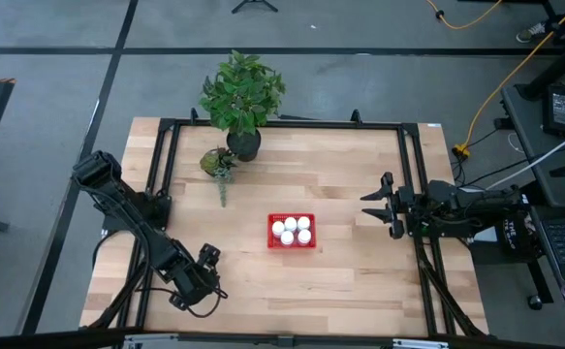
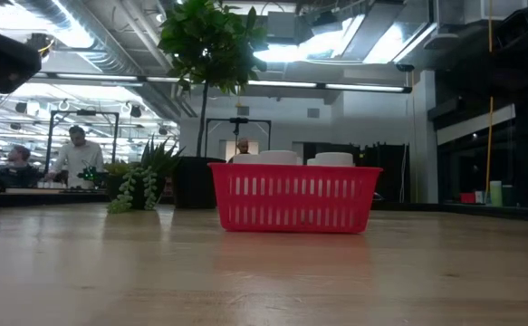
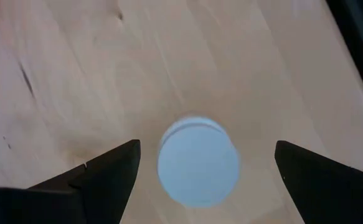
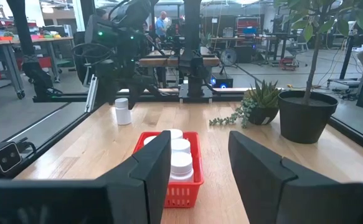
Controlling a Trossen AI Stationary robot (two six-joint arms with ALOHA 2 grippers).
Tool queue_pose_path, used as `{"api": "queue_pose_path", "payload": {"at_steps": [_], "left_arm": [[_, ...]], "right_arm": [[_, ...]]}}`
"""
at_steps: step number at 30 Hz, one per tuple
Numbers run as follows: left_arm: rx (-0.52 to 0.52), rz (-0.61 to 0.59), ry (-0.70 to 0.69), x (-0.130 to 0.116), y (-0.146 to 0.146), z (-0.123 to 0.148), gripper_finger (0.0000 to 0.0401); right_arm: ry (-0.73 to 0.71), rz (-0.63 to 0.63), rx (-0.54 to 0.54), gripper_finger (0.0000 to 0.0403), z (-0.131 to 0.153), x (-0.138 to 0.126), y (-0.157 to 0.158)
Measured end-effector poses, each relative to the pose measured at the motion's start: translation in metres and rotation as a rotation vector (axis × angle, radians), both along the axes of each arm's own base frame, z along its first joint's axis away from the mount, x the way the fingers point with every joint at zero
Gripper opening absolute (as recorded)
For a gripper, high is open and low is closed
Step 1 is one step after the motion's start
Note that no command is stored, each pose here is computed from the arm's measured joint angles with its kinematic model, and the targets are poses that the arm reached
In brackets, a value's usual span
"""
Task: Pick and place pill bottles into a basket
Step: Put the white pill bottle into the red bin
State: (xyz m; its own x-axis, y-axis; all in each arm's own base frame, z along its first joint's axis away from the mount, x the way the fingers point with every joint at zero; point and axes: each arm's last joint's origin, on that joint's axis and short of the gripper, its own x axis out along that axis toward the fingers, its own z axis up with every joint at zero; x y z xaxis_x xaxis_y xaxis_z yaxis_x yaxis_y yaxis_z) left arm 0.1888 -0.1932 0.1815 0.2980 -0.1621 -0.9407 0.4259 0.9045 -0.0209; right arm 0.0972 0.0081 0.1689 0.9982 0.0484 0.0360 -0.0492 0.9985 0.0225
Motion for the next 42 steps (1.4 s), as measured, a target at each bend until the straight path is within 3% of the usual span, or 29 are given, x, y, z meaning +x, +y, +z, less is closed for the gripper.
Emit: {"api": "queue_pose_path", "payload": {"at_steps": [10,42], "left_arm": [[-0.008,0.086,0.002,0.011,0.012,0.0,0.0357],[-0.092,0.148,0.053,0.013,0.011,0.001,0.0239]], "right_arm": [[0.0,0.0,0.0,0.0163,0.0,0.0,0.0],[0.0,0.0,0.0,0.0163,0.0,0.0,0.0]]}}
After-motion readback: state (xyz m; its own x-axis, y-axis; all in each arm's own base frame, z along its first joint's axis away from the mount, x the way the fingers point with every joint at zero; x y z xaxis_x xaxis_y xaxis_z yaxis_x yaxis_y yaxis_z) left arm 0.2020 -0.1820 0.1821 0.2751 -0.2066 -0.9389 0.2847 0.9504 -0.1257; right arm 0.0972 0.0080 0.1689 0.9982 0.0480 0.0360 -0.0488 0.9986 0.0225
